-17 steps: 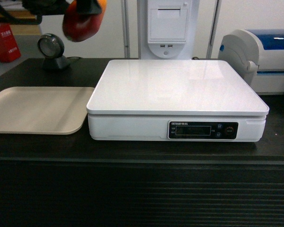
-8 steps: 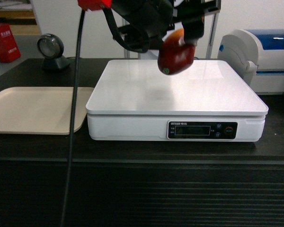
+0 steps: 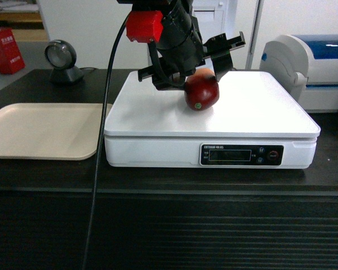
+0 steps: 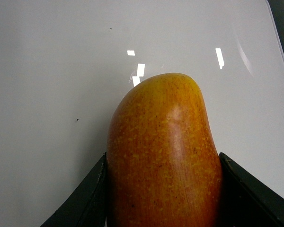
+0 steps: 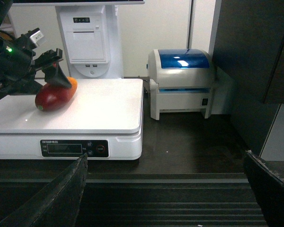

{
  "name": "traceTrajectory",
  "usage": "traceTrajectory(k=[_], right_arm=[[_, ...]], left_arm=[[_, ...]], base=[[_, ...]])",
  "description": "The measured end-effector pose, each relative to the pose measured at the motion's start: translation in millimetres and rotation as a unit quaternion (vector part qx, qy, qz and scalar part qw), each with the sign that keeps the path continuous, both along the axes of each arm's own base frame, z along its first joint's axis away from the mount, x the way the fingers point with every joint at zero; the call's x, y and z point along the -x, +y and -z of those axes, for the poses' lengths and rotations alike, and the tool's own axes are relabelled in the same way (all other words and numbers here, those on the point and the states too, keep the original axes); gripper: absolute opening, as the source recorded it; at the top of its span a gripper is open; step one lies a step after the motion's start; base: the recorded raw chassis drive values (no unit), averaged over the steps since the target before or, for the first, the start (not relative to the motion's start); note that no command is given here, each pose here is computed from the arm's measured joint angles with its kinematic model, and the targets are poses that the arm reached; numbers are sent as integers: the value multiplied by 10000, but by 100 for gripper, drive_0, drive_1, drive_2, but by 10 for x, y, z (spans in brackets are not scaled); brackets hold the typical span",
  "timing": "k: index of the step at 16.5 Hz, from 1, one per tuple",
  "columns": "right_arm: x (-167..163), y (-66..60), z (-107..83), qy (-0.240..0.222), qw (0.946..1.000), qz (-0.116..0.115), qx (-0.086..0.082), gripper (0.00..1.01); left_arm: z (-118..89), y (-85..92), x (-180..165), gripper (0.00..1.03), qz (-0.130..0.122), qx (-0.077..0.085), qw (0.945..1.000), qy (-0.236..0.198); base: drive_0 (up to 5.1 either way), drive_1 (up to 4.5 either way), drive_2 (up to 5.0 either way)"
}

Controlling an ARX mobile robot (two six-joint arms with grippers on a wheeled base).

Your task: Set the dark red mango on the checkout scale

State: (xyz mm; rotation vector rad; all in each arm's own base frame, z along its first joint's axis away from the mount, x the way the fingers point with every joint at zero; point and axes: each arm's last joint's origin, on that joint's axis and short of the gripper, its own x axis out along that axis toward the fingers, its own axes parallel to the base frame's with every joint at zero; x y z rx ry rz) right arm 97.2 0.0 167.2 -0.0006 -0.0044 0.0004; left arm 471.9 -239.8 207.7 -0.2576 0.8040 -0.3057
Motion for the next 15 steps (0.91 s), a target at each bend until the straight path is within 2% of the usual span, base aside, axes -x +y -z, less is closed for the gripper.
traceTrajectory(k=[1, 4, 5, 7, 8, 10, 11, 12, 13, 14, 15], right_arm=[[0, 0, 0, 0, 10000, 0, 0, 98], [0, 0, 0, 0, 10000, 0, 0, 98], [0, 0, 0, 0, 10000, 0, 0, 98], [0, 0, 0, 0, 10000, 0, 0, 98], [0, 0, 0, 0, 10000, 0, 0, 98], [0, 0, 0, 0, 10000, 2, 0, 98], [0, 0, 0, 0, 10000, 0, 0, 98], [0, 0, 0, 0, 10000, 0, 0, 98], [0, 0, 0, -2, 10000, 0, 0, 98], [0, 0, 0, 0, 10000, 0, 0, 98], [0, 0, 0, 0, 10000, 0, 0, 98]], left_arm=[[1, -14, 4, 60, -10, -12, 10000, -27], [101, -30, 28, 95, 85, 10, 10000, 6], [117, -29, 35, 99, 129, 22, 9999, 14], [2, 0, 69, 98, 190, 88, 9996, -202], [-127, 25, 100, 98, 276, 163, 9987, -404], [-527, 120, 171, 98, 429, 282, 9929, -1075], [-721, 178, 224, 98, 550, 310, 9863, -1526], [-851, 259, 305, 98, 772, 294, 9761, -2008], [-954, 383, 408, 98, 1041, 202, 9636, -2455], [-1092, 640, 564, 98, 1302, -1, 9435, -3046], [-1149, 814, 677, 98, 1477, -135, 9297, -3372]], base=[[0, 0, 0], [0, 0, 0], [0, 0, 0], [0, 0, 0], [0, 0, 0], [0, 0, 0], [0, 0, 0], [0, 0, 0], [0, 0, 0], [0, 0, 0], [0, 0, 0]])
